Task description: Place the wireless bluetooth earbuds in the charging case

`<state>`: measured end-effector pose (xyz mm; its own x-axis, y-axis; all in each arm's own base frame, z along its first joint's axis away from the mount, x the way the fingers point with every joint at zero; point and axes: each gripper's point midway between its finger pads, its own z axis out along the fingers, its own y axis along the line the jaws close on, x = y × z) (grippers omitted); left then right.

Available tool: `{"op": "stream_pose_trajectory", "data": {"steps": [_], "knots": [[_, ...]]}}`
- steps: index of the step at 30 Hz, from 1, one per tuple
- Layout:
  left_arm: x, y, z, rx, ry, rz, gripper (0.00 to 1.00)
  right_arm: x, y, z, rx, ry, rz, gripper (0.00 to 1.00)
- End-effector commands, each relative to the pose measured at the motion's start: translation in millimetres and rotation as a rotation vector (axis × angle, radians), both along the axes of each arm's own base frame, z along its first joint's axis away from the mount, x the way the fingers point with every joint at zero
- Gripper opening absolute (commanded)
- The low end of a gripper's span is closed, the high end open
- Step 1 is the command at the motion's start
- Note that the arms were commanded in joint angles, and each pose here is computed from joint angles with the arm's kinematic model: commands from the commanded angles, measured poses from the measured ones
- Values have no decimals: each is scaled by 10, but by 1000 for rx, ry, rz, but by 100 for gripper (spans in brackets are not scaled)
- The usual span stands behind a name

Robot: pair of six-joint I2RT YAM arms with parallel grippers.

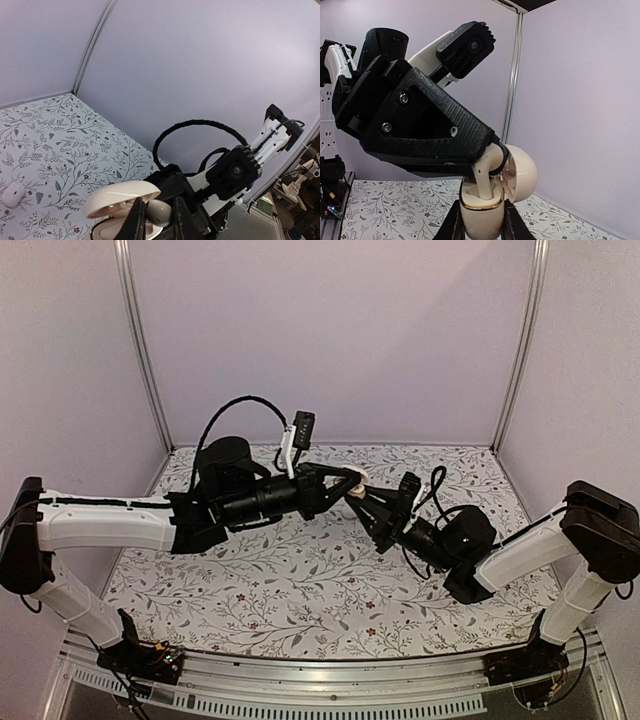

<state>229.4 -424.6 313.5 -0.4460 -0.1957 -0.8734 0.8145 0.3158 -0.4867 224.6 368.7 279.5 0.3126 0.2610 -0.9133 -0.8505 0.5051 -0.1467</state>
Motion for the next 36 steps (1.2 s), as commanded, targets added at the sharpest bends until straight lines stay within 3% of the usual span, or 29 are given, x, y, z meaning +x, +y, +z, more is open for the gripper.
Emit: {"op": "stream_pose_trajectory", "data": {"steps": [1,6,23,36], "knots": [[219,16,-362,119,75,90,10,-212,-79,382,111,-116,28,0],[244,-34,-454,158,95,86,9,-195,-54,380,94,-126,-1,0],[316,56,-427,183,86,143,25,-190,-101,367,112,-103,-7,0],[314,25,-352,221,46,139,30,-161,-104,336,123,-77,-10,0]]}}
